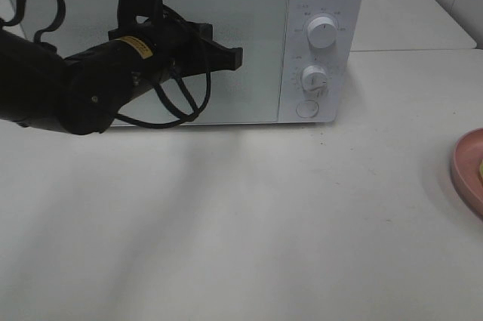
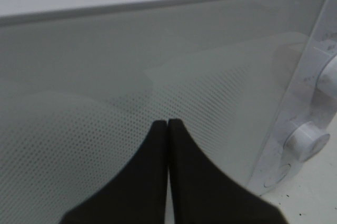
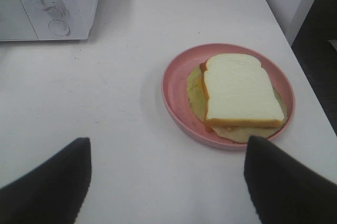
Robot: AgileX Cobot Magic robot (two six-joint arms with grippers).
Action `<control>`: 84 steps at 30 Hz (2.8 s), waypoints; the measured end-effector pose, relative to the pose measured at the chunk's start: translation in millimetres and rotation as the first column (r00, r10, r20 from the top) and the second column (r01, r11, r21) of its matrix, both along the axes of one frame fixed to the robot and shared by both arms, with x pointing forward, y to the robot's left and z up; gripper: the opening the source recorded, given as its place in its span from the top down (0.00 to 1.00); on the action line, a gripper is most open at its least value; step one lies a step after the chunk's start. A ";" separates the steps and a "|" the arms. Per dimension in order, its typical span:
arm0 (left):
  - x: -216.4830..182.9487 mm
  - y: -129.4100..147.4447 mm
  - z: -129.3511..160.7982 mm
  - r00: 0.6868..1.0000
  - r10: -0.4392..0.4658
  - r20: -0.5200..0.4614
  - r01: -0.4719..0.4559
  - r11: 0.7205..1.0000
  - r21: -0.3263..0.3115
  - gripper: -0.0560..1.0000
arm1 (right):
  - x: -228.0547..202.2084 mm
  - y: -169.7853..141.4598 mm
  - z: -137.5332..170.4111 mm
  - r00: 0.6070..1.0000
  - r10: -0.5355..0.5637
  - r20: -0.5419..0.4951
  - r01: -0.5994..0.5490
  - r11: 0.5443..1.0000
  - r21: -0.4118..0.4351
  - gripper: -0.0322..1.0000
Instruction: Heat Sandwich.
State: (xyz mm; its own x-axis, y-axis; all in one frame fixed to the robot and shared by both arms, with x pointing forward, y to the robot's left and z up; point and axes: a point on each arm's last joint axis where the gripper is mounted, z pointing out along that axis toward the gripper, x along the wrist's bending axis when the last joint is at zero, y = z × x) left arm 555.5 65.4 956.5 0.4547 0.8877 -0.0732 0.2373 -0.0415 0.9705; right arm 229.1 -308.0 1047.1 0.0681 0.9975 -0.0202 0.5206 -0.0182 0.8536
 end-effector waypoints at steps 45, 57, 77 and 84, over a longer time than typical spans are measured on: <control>-71.9 172.1 73.2 0.670 0.200 -0.715 0.006 0.962 0.275 0.01 | 0.0 0.0 0.0 1.000 0.000 0.000 0.000 1.000 0.000 0.23; -84.3 225.6 75.0 0.513 0.326 -0.794 -0.115 0.943 0.313 0.01 | 0.0 0.0 0.0 1.000 0.000 0.000 0.000 1.000 0.000 0.23; -180.7 231.3 102.5 0.654 0.390 -0.648 -0.209 0.916 0.341 0.01 | 0.0 0.0 0.0 1.000 0.000 0.000 0.000 1.000 0.000 0.23; -228.5 230.3 100.5 0.747 0.389 -0.539 -0.260 0.917 0.303 0.01 | 0.0 0.0 0.0 1.000 0.000 0.000 0.000 1.000 0.000 0.23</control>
State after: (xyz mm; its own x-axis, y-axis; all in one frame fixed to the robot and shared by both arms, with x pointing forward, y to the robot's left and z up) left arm 327.0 295.8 1057.0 0.0646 0.9973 -0.0337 0.7818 -0.0296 0.6228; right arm 229.1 -308.0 1047.1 0.0681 0.9975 -0.0202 0.5206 -0.0182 0.8536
